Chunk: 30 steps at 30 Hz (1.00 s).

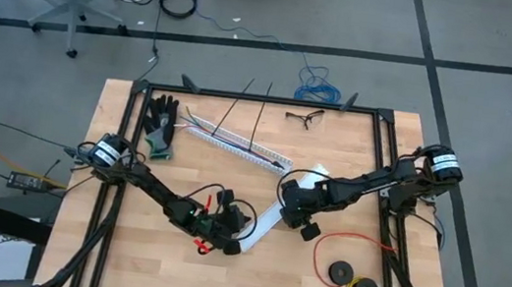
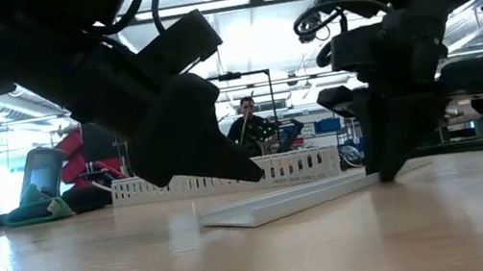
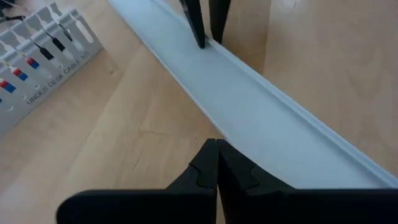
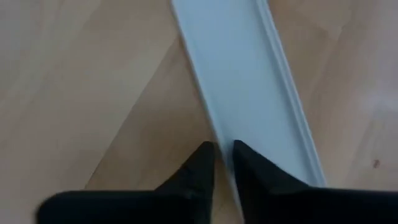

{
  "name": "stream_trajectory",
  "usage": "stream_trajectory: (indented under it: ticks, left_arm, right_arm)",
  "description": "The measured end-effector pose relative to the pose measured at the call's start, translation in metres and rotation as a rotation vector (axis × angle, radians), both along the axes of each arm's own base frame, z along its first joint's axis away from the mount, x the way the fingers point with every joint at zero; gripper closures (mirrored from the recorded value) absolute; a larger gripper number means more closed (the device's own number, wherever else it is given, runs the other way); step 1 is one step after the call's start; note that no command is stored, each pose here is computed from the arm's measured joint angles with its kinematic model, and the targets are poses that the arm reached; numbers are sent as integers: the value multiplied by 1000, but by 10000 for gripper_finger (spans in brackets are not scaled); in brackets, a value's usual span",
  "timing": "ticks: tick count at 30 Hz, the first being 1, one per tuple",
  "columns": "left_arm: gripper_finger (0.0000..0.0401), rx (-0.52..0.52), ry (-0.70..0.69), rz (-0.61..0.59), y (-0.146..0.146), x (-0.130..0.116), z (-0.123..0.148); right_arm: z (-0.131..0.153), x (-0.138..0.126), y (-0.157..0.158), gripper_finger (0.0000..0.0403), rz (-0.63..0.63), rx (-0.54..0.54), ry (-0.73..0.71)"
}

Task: Ziptie cables
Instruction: Close the white cable duct

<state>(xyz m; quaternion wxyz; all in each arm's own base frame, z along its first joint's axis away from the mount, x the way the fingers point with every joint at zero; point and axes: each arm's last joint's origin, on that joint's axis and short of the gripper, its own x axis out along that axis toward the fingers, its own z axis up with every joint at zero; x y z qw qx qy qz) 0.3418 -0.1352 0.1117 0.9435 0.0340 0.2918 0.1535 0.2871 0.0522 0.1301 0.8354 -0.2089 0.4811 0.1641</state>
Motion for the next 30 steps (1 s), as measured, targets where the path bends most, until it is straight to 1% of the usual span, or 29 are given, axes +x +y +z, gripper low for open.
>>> stream_trajectory:
  ticks: [2, 3, 5, 9, 14, 17, 20, 25, 27, 30]
  left_arm:
    - [394, -1, 14, 1, 0, -1, -1]
    - [394, -7, 20, -6, 0, -1, -2]
    - [394, -12, 45, -6, 1, -3, -3]
    - [394, -23, 69, 9, 1, -5, -6]
    - [394, -9, 58, 23, 2, -4, -5]
    - [394, 34, 35, 62, 3, -4, -3]
    - [394, 112, -1, 80, 1, -5, 3]
    - [394, 233, -111, 141, -6, -9, 30]
    - [394, 256, -143, 182, -6, -12, 41]
    - [394, 290, -173, 237, -7, -17, 49]
  right_arm:
    - [3, 1, 0, 385, -19, 11, -1]
    - [5, 1, 0, 393, -24, 15, -2]
    - [10, 0, 0, 395, -48, 44, -7]
    - [27, -5, -1, 401, -52, 100, -41]
    - [49, -12, -10, 402, -77, 125, -98]
    - [62, -16, -18, 403, -102, 131, -140]
    - [73, -21, -27, 402, -142, 143, -172]
    - [80, -25, -44, 402, -232, 125, -193]
    - [81, -25, -52, 402, -266, 120, -198]
    - [81, -24, -63, 402, -314, 123, -211]
